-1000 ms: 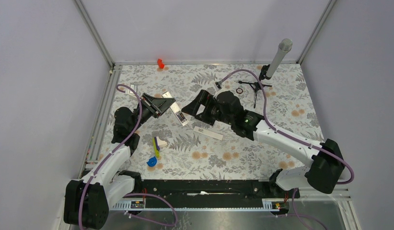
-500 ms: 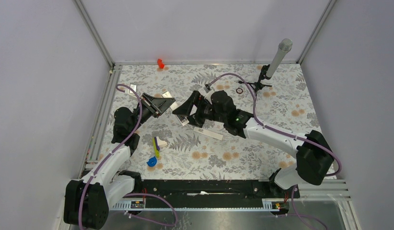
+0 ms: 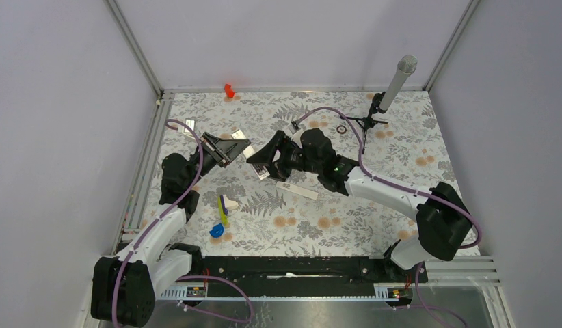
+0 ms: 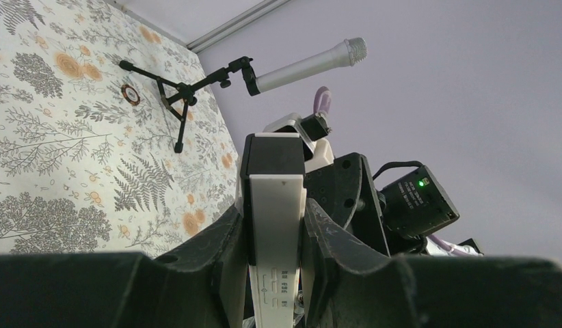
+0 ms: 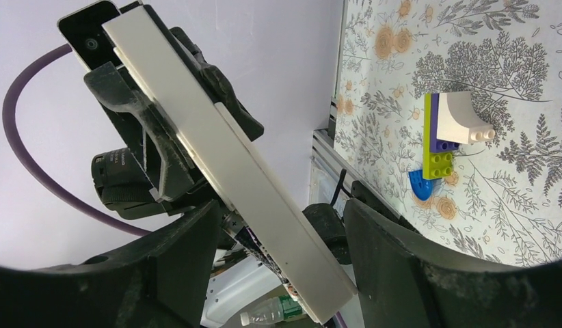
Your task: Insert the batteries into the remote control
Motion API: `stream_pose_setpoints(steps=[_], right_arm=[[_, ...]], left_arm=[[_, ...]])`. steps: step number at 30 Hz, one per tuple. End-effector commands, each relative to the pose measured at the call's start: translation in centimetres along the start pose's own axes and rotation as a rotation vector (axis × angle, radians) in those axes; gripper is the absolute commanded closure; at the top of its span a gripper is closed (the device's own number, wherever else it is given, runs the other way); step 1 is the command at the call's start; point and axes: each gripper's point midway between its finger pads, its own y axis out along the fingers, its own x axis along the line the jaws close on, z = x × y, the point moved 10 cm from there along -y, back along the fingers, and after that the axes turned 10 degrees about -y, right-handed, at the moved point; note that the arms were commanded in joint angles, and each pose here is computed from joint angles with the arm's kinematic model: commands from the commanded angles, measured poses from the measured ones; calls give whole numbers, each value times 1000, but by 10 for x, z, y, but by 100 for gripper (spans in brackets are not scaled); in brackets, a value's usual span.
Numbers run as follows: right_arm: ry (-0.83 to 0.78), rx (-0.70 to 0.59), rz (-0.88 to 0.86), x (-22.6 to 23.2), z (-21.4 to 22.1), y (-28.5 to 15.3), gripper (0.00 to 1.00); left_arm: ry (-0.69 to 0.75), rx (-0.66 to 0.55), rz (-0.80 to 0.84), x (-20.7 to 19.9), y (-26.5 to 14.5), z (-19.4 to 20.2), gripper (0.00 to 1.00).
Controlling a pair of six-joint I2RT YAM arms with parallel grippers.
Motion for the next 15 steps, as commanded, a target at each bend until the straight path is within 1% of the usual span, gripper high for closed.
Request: stream_pose_setpoints(steps=[1,9,15], right_arm=[[12,15,-59,5,-3,1,28],[34,34,-65,-1,1,1,40],[23,47,-73,-5,3,1,48]], left_arm=[[82,8,96,-14,-2,-1,100],[53,-16,122,-23,-2,-3,100],[-2,-34,126,-29,-3,-4,100]])
